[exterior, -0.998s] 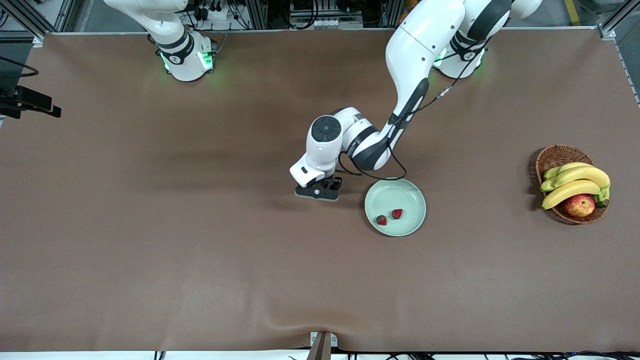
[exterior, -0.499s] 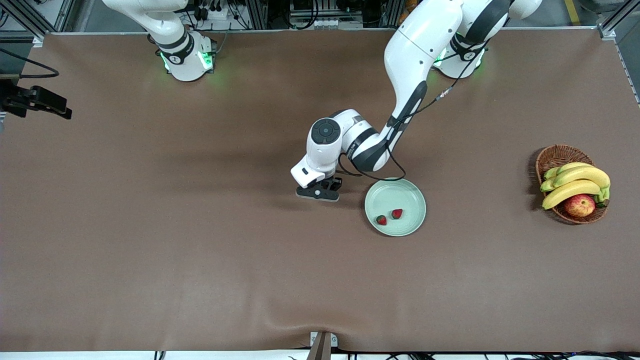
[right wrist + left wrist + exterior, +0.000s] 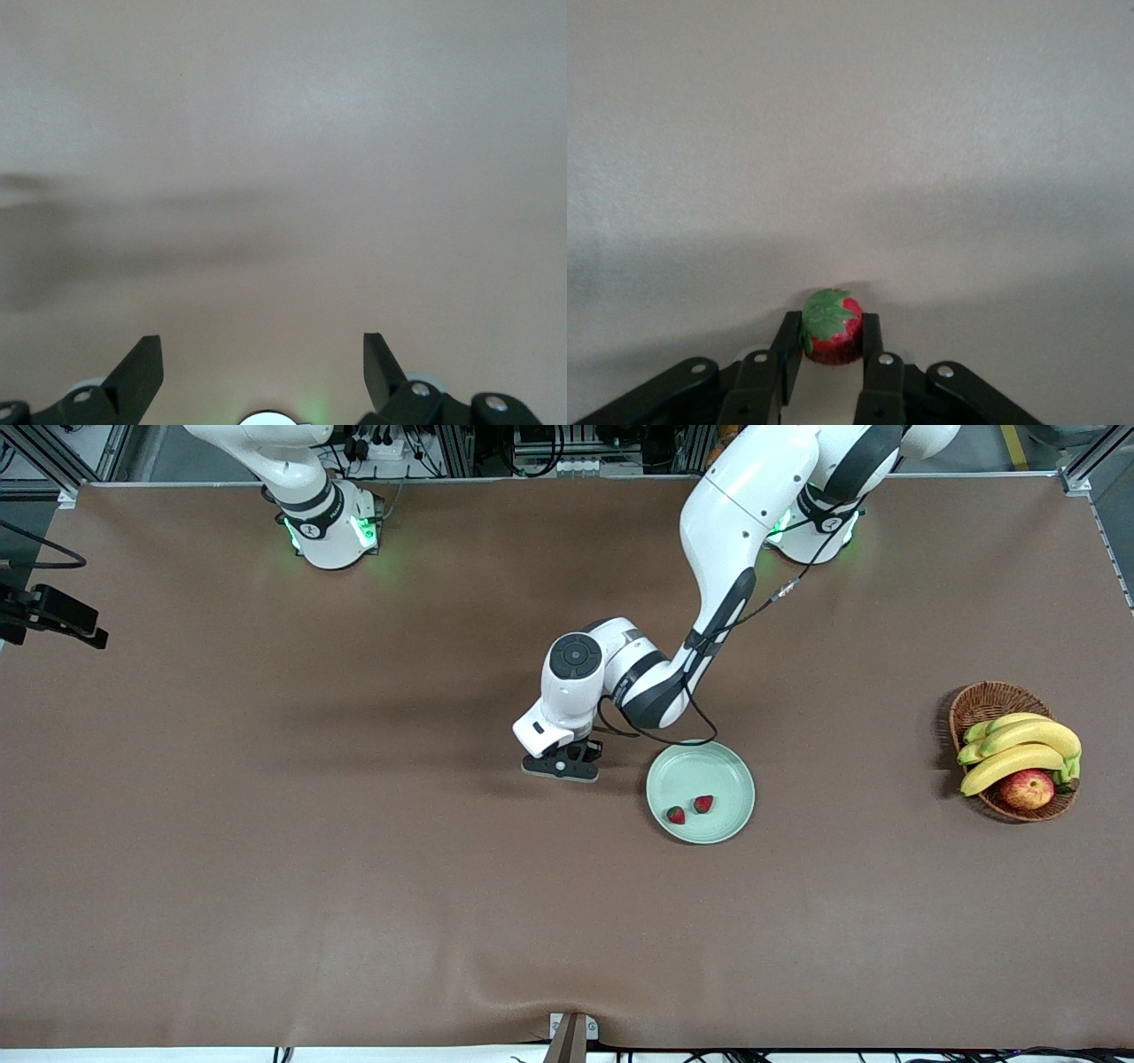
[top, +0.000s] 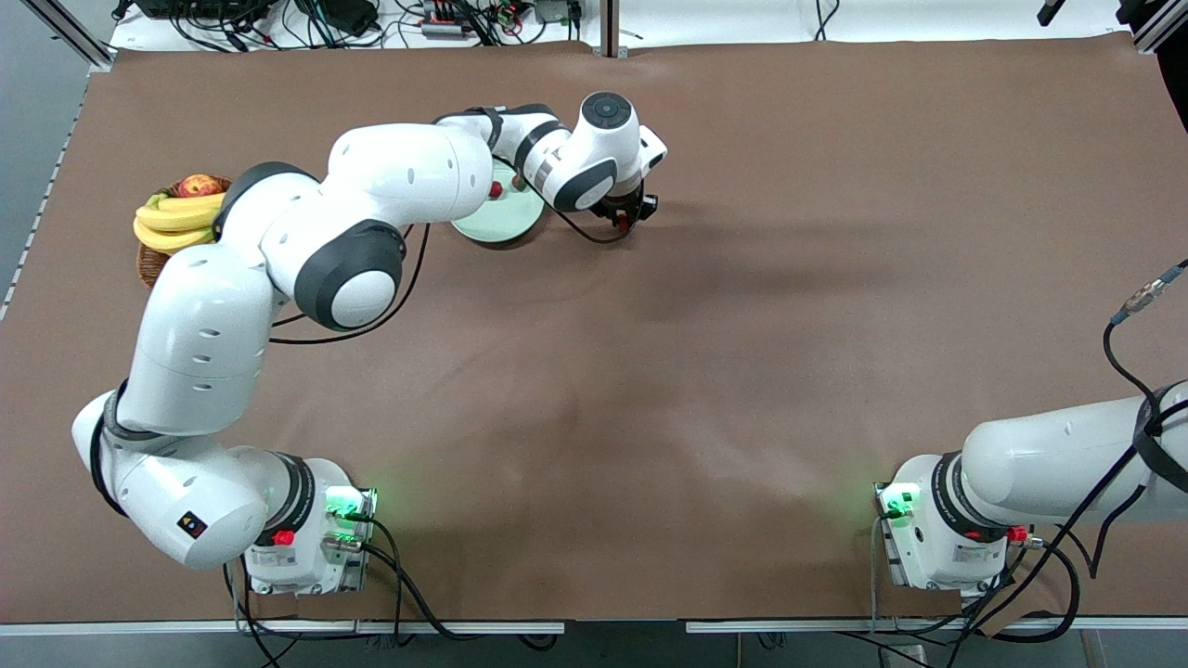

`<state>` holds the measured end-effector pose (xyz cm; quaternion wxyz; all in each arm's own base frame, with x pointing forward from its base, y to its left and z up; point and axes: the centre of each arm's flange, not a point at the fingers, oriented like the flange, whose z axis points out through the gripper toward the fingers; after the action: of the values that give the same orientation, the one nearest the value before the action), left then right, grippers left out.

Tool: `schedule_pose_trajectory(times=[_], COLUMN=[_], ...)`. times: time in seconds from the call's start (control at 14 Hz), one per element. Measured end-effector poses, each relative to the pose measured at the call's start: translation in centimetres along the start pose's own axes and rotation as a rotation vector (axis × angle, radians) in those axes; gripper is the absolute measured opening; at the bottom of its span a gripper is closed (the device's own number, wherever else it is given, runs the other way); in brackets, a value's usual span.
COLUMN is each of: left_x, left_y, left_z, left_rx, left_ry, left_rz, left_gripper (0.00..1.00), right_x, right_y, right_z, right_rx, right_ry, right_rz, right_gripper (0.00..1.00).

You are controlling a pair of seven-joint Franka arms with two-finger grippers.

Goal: Collect all strawberries into plate
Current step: 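Carry the strawberry over the plate with the left gripper and release it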

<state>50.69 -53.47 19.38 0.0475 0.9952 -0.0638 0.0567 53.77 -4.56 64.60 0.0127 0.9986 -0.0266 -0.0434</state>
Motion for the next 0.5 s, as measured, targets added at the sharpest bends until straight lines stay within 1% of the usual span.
schedule_pose_trajectory(times=[0.14,0.36,0.5], left_x=[1.4,5.1,6.7], left_y=[-1.1,-5.7,-8.5], left_z=[-1.6,-4.1,-5.3], left_rx=[0.019,0.051,0.076], left_ry=[-0.002,-0.005,-0.018], left_rz=[-0.023,-0.096,-0.137], left_gripper=[0.31,0.31,0.31], right_x=[0.0,-0.2,-0.2], right_y=[-0.1,0.9,1.9], right_z=[0.0,0.1,0.2], right_rx=[0.006,0.030,0.044], right_ry=[-0.001,-0.010,-0.010], right_rz=[-0.001,-0.023,-0.027], right_gripper=[1.00,1.00,1.00])
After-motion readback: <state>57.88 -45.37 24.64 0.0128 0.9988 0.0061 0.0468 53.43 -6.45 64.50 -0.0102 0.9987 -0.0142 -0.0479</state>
